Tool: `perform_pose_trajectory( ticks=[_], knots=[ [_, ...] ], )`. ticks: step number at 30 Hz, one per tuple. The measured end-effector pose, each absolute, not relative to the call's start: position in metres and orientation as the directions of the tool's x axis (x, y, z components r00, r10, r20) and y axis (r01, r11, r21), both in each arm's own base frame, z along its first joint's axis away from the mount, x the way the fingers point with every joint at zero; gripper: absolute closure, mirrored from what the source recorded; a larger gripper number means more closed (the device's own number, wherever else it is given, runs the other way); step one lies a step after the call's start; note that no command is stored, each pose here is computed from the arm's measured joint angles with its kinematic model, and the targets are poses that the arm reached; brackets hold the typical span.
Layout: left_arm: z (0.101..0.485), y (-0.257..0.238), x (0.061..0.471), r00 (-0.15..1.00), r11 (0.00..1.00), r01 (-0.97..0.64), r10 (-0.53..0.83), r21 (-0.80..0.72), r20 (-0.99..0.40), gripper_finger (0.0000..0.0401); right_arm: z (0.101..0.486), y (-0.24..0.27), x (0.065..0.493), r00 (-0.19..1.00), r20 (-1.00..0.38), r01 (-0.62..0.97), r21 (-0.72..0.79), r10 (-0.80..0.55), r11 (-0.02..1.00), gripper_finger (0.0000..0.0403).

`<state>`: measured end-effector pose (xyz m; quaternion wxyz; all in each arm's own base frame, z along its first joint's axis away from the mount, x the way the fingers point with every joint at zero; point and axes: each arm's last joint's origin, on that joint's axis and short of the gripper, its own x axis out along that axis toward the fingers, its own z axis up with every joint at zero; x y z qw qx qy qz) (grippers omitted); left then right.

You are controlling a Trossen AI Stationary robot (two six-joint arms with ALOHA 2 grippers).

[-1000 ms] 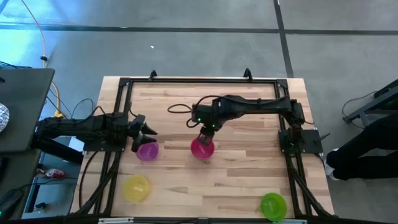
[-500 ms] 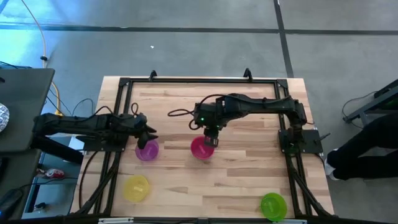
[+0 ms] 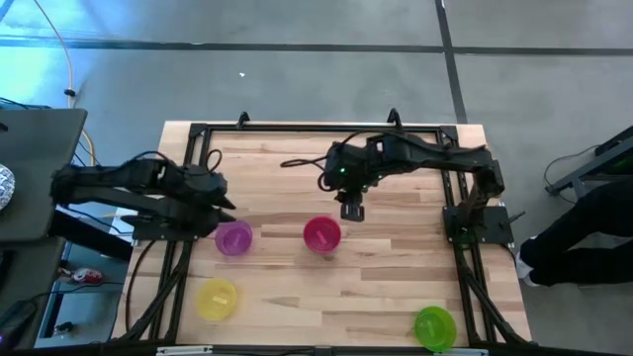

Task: Nest bowls inside each other
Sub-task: Stack the violet bowl on top of the red bowl

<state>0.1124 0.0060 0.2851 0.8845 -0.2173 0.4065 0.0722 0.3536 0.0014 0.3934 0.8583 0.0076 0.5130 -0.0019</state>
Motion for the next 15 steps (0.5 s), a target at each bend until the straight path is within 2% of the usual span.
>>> perform_pose_trajectory(
  ticks=[3, 7, 15],
  knots=[
    [0.296, 0.003, 0.099, 0.535, 0.91, -0.321, -0.054, -0.262, -0.843, 0.0217, 0.398, -0.001, 0.35, 0.486, -0.874, 0.018, 0.011, 0.001, 1.0, 0.0284],
    [0.291, 0.003, 0.081, 0.37, 0.913, -0.368, -0.03, -0.176, -0.928, 0.0217, 0.399, -0.001, 0.35, 0.489, -0.872, 0.016, 0.012, 0.002, 1.0, 0.0284],
    [0.265, 0.006, 0.084, 0.272, 0.909, -0.415, 0.092, -0.031, -0.958, 0.0217, 0.4, 0.0, 0.352, 0.52, -0.854, 0.015, 0.012, 0.003, 1.0, 0.0284]
  ],
)
